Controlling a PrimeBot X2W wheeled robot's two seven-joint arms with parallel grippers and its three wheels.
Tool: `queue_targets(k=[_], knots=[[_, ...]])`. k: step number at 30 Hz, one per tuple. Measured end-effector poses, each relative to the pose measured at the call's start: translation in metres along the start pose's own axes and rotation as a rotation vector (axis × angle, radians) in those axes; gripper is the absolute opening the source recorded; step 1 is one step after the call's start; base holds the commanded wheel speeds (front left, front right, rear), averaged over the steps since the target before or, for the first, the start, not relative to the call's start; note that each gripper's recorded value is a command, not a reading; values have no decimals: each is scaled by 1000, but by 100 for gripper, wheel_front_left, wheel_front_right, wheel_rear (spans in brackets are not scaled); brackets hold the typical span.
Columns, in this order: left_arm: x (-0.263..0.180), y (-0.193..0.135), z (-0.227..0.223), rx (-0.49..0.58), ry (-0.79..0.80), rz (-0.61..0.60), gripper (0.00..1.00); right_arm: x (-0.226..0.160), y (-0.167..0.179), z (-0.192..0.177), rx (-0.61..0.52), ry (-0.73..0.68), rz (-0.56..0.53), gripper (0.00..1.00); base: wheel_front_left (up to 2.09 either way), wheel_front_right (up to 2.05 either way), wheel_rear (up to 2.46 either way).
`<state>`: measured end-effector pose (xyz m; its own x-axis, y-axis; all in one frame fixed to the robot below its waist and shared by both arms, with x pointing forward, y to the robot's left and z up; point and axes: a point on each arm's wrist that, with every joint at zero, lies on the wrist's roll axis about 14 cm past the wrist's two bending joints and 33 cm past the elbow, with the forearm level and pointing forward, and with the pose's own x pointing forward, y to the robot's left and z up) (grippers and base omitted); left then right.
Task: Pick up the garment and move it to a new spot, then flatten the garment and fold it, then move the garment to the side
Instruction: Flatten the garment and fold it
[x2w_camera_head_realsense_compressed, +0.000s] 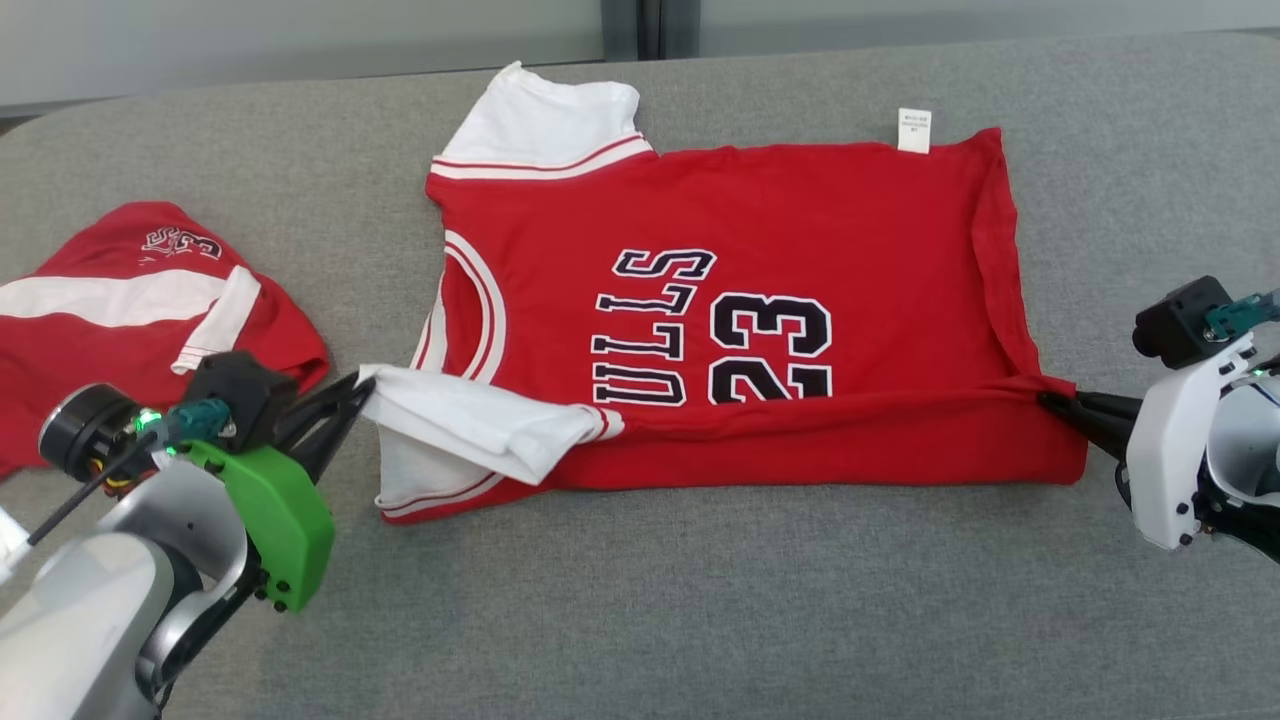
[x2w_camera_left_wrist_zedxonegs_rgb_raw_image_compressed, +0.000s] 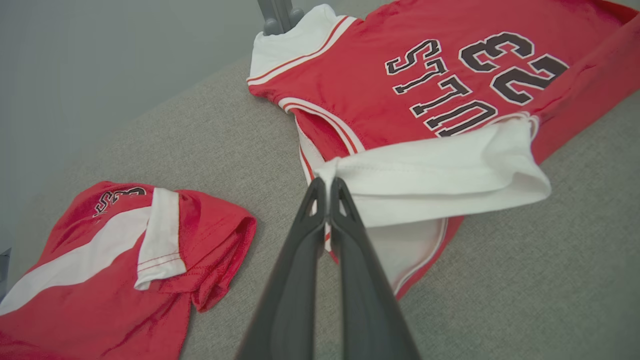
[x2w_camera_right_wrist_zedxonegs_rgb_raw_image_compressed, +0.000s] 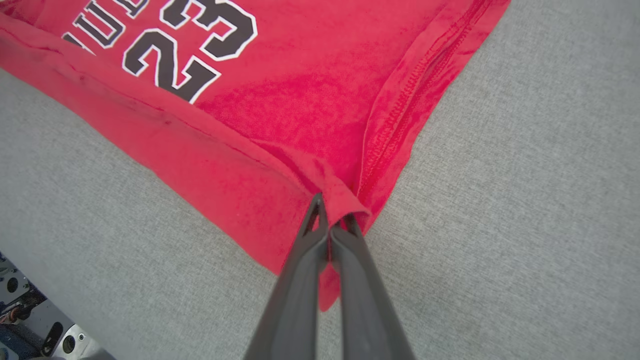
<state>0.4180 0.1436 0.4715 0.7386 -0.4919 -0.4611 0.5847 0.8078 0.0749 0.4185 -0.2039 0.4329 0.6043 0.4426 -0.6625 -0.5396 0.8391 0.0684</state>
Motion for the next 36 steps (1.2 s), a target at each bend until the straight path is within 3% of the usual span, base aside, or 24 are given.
queue_targets(k=[16, 17, 18, 19, 20, 27, 31, 36], knots=[[64, 22, -9, -42, 37, 12, 0, 35, -12, 4, 54, -34, -20, 0, 0, 0, 0], [65, 24, -9, -44, 36, 16, 17, 36, -13, 6, 61, -43, -21, 0, 0, 0, 0], [66, 26, -7, -45, 29, 21, 38, 38, -14, 8, 61, -48, -24, 25, 0, 0, 0], [68, 29, -5, -44, 18, 33, 85, 38, -17, 11, 61, -59, -33, 100, 0, 0, 0], [69, 33, -2, -41, 0, 52, 100, 39, -20, 12, 66, -63, -41, 100, 0, 0, 0], [66, 49, 23, -138, -157, 162, 100, 32, -42, 31, 132, -183, -117, 100, 0, 0, 0], [56, 47, 34, -221, -266, 213, 100, 18, -58, 38, 252, -315, -185, 100, 0, 0, 0], [34, 47, 46, -319, -420, 301, 100, -3, -69, 63, 309, -484, -237, 100, 0, 0, 0]])
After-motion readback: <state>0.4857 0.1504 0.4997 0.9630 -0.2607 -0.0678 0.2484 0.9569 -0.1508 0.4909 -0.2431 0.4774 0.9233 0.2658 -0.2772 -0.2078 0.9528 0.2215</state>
